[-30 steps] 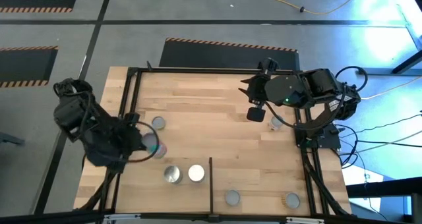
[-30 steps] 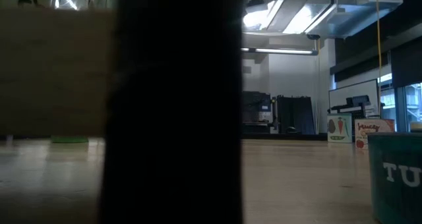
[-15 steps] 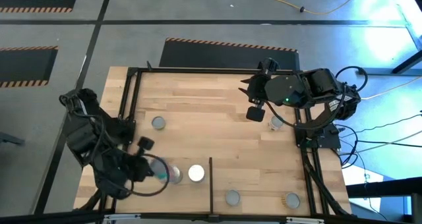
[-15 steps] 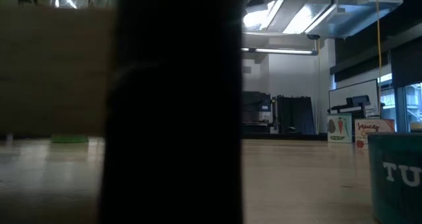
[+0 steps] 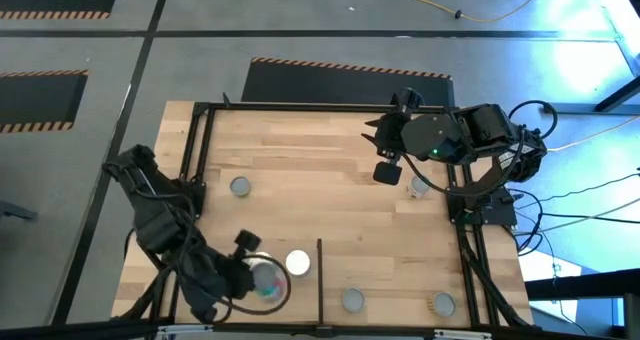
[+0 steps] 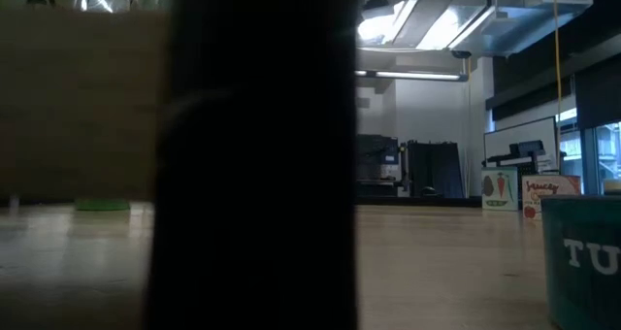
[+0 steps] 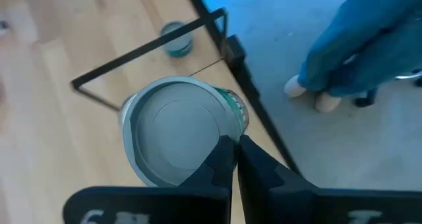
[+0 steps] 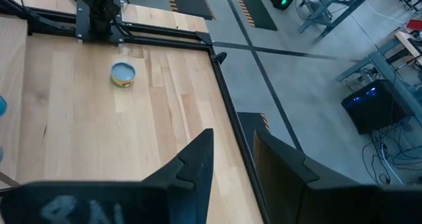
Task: Pick and place cans onto a shelf
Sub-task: Put the canned chicken soup on the shelf
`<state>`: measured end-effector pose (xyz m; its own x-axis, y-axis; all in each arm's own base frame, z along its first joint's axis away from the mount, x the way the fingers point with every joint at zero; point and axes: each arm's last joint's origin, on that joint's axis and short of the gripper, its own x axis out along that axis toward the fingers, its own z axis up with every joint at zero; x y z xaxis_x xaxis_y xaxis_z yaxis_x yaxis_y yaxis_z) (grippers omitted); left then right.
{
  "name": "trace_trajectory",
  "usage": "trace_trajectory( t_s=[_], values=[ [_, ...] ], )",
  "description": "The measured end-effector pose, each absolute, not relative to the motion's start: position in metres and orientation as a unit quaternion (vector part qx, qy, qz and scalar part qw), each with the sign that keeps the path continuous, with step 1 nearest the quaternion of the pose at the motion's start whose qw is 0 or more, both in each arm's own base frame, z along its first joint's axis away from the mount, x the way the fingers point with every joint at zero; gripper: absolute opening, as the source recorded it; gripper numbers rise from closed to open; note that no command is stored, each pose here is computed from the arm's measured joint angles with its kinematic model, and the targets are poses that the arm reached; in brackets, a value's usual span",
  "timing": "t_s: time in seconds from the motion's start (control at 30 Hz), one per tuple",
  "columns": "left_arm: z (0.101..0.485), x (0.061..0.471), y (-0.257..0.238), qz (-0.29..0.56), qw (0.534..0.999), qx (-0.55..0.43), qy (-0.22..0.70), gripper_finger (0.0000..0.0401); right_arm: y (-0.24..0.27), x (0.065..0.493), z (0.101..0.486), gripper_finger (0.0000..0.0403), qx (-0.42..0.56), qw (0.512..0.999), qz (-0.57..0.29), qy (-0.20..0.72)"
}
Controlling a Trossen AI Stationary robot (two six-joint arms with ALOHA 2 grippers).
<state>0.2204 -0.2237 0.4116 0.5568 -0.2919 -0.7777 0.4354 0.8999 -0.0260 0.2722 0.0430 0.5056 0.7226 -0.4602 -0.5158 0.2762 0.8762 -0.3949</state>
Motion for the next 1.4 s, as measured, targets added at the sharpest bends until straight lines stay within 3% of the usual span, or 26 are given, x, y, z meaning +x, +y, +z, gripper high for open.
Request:
trace_trajectory(
  t_s=[0.23, 0.67, 1.03, 1.4],
  values=[
    [0.405, 0.227, -0.242, -0.254, 0.874, 0.105, 0.401, 0.0, 0.043, 0.272, 0.506, 0.011, -0.114, 0.921, -0.212, 0.306],
    [0.364, 0.254, -0.262, -0.221, 0.855, 0.161, 0.442, 0.0, 0.043, 0.272, 0.506, 0.011, -0.112, 0.921, -0.213, 0.306],
    [0.333, 0.283, -0.265, -0.173, 0.848, 0.135, 0.482, 0.0, 0.043, 0.272, 0.506, 0.011, -0.131, 0.919, -0.206, 0.31],
    [0.306, 0.295, -0.287, -0.191, 0.841, 0.118, 0.492, 0.0, 0.043, 0.272, 0.506, 0.011, -0.136, 0.918, -0.205, 0.311]
  ],
)
